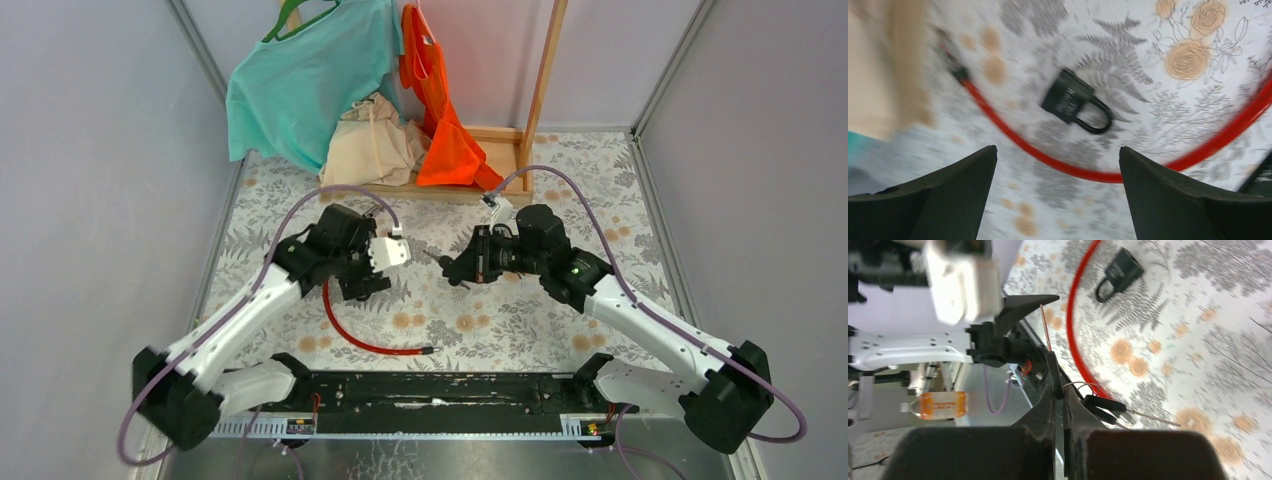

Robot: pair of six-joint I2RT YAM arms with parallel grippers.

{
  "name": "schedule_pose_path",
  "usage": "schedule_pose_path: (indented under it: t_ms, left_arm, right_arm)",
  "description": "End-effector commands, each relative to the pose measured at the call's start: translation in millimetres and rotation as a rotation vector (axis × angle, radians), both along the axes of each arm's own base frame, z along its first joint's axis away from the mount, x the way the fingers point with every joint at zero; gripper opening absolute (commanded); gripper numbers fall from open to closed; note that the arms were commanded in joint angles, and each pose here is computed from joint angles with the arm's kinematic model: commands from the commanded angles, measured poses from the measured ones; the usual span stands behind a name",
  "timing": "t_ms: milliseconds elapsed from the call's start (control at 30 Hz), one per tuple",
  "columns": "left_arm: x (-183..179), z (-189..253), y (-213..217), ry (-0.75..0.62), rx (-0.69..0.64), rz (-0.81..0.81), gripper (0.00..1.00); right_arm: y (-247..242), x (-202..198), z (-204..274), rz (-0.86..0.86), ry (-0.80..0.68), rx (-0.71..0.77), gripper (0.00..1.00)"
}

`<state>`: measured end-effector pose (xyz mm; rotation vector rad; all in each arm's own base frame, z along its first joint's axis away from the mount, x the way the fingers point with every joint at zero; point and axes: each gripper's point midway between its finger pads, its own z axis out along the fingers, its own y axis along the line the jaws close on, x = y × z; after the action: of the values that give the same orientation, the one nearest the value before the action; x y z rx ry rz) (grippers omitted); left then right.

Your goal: Unlock with the key

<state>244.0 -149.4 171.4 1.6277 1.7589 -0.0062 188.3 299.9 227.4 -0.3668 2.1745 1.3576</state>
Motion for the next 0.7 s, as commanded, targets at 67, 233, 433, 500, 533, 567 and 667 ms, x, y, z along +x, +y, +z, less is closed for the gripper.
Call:
schedule_pose_path:
  t_ms: [67, 233, 433, 500, 533, 567, 667]
  left_arm:
    - [-11, -66, 14, 0.523, -0.118, 0.491, 0.94]
    - [7, -80, 5, 0.546, -0.231, 0.656, 0.95]
    - [25, -104, 6, 0.530, -0.237, 0.765, 0.94]
    - [30, -110, 7, 0.531, -0.231, 0.789, 0.92]
    - [32, -114, 8, 0.534, -0.222, 0.802, 0.91]
    - [32, -121, 10, 0.540, -0.202, 0.819, 0.91]
    - [36, -131, 15, 0.549, -0.159, 0.854, 0.88]
  right_arm:
    - [-38, -8, -14, -0.052, -0.054, -0.186, 0.00]
    - [-51, -12, -15, -0.068, -0.066, -0.231, 0.00]
    - [-57, -15, -9, -0.071, -0.080, -0.252, 0.00]
    - [-58, -15, -6, -0.072, -0.085, -0.252, 0.00]
    - [-58, -16, -5, -0.071, -0.085, -0.252, 0.00]
    - [-58, -16, -4, -0.071, -0.086, -0.251, 0.00]
    - [-58, -15, 1, -0.072, -0.096, -0.248, 0.00]
